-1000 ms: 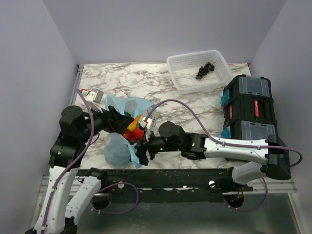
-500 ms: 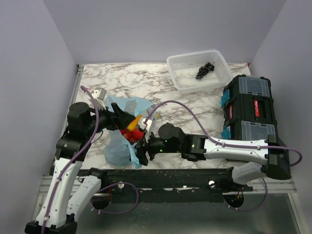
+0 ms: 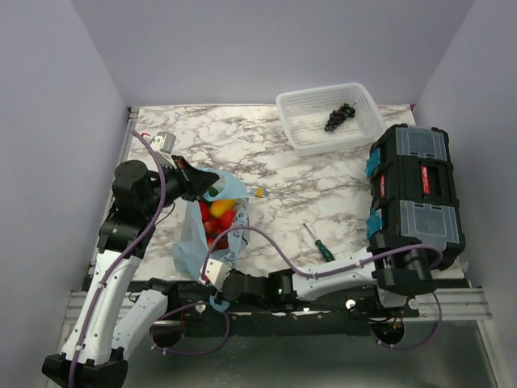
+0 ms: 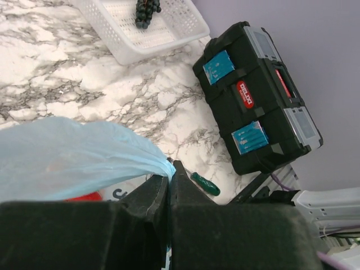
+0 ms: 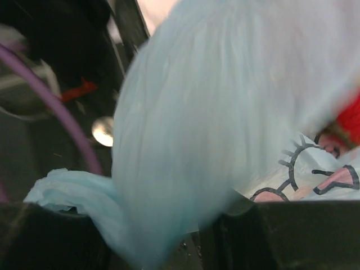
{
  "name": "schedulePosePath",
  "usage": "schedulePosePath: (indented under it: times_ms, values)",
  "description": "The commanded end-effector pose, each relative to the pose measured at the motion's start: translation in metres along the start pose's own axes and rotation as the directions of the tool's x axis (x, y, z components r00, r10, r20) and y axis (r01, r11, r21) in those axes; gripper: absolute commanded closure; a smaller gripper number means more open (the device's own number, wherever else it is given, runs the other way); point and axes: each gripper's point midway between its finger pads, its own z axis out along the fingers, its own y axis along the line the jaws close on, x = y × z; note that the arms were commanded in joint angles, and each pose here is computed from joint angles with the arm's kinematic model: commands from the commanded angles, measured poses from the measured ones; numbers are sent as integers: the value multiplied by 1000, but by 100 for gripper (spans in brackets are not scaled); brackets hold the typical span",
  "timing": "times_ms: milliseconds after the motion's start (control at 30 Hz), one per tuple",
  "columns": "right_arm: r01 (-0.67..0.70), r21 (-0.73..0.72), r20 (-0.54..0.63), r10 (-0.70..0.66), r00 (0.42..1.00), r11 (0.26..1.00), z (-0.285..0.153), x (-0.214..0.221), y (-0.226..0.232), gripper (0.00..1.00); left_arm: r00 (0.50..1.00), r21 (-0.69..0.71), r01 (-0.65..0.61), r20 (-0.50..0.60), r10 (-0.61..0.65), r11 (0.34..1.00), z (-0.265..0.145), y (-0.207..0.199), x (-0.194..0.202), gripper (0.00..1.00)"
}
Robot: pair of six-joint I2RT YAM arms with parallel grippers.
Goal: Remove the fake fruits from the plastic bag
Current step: Adjust the plastic bag at the center of the board.
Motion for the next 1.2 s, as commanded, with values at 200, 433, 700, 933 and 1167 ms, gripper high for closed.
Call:
schedulePosePath:
  times_ms: [200, 433, 700, 933, 1167]
  values:
    - [-111, 143, 75, 101, 992, 984, -26, -20, -35, 28, 991, 44, -125, 61, 122, 991, -6, -10, -12, 100]
    - [-200, 239, 78, 186, 979, 950, -57, -29, -73, 0, 989, 56, -132, 69, 128, 990, -9, -16, -16, 100]
    - [-284, 381, 158, 240, 958, 880, -96, -31, -126, 0, 986, 64, -152, 80, 146, 986, -14, -22, -21, 100]
    - [-271, 146, 236, 233, 943, 951, -90, -84, -92, 16, 987, 64, -145, 76, 140, 987, -13, -22, -21, 100]
    - [-368, 169, 286, 312, 906, 914, -29, -102, -109, 54, 992, 88, -114, 63, 109, 990, -11, -25, -18, 100]
